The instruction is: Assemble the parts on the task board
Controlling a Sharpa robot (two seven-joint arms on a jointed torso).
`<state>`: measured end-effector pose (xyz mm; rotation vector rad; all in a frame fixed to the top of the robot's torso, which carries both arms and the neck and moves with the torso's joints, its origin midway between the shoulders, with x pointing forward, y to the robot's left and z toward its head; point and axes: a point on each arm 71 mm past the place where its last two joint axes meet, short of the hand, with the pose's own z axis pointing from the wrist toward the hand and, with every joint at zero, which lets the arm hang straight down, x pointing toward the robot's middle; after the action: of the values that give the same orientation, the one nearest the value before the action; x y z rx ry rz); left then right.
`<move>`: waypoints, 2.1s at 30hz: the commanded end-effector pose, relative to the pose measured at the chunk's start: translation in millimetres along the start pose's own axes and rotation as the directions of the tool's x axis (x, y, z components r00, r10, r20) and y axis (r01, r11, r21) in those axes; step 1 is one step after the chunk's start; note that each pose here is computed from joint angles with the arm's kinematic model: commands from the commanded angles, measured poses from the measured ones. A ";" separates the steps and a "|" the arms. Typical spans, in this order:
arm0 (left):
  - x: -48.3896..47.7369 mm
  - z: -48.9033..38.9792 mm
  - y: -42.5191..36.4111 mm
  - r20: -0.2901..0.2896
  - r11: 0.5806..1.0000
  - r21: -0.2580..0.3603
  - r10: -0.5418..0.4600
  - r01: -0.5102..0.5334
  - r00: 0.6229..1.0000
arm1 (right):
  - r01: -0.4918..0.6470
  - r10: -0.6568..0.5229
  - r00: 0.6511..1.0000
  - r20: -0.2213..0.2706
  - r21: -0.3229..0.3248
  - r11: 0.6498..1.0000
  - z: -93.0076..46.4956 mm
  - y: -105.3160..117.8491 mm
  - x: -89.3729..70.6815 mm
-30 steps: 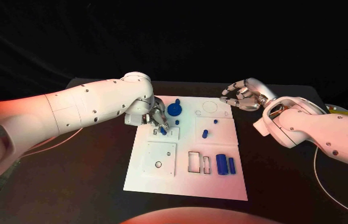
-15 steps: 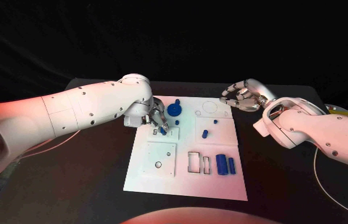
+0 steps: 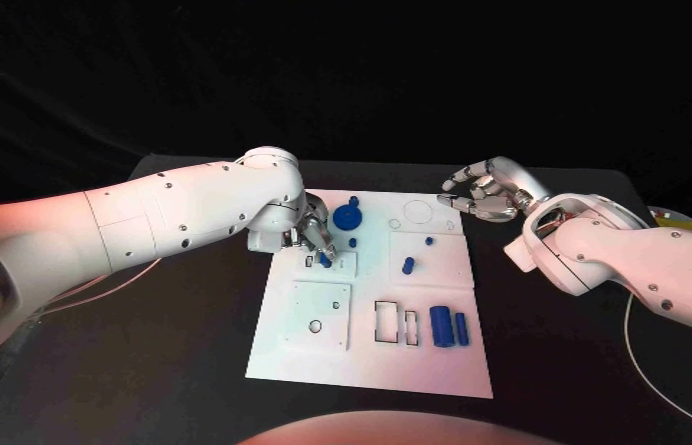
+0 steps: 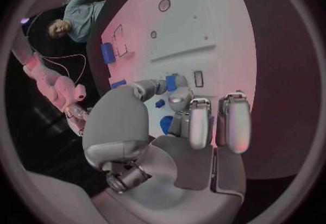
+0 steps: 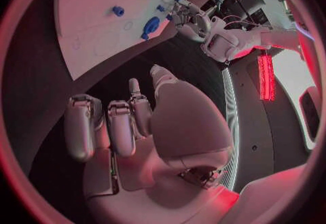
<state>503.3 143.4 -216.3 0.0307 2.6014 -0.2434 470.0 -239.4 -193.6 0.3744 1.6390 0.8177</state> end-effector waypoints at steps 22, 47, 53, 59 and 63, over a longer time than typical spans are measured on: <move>2.2 4.0 1.0 -0.046 1.000 -0.006 0.027 -0.027 0.999 | 0.003 -0.002 1.000 -0.017 0.003 1.000 0.0 -0.4 1.9; 2.5 4.2 0.8 -0.051 1.000 -0.002 0.014 -0.014 0.999 | 0.002 -0.002 1.000 -0.019 0.005 1.000 -0.2 -0.2 2.1; 2.9 6.1 -0.4 -0.048 1.000 -0.004 0.010 -0.010 0.999 | 0.002 -0.002 1.000 -0.018 0.004 1.000 -0.5 -0.2 1.9; 5.6 9.4 -1.9 -0.057 1.000 -0.005 0.013 -0.013 0.998 | 0.002 -0.002 1.000 -0.018 0.003 1.000 -0.8 -0.1 1.8; 8.0 12.0 -2.3 -0.066 1.000 -0.009 0.017 -0.018 0.998 | 0.002 -0.002 1.000 -0.018 0.003 1.000 -0.9 -0.1 1.7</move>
<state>507.3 140.9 -218.8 0.0435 2.6360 -0.2360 469.5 -240.0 -194.3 0.3795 1.6462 0.8141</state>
